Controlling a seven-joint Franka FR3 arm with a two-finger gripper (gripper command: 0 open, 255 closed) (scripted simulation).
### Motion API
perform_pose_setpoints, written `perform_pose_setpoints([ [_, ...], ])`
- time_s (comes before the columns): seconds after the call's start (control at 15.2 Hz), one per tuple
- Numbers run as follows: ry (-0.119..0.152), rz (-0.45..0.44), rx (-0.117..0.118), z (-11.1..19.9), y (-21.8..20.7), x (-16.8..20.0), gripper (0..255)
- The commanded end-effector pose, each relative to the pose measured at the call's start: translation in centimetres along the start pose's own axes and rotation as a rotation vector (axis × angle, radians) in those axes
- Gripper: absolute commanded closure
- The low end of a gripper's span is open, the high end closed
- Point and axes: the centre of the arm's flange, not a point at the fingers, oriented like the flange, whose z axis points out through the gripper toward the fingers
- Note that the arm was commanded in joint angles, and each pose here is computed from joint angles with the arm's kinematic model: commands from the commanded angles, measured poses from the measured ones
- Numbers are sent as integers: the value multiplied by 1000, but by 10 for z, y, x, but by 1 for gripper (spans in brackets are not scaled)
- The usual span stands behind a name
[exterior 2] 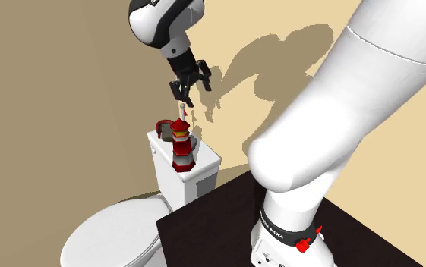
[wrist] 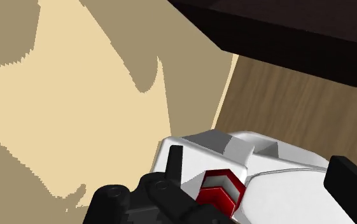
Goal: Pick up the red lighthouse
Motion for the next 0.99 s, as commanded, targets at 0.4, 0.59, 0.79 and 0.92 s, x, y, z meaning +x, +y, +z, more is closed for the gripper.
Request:
perform_pose_setpoints([
  [0.4, 17, -22, -136, 52, -25, 92, 0],
  [0.59, 23, -29, -187, 71, -32, 126, 0],
  [0.79, 29, -37, -237, 90, -38, 161, 0],
  [0.92, 32, -42, -271, 103, -42, 184, 0],
])
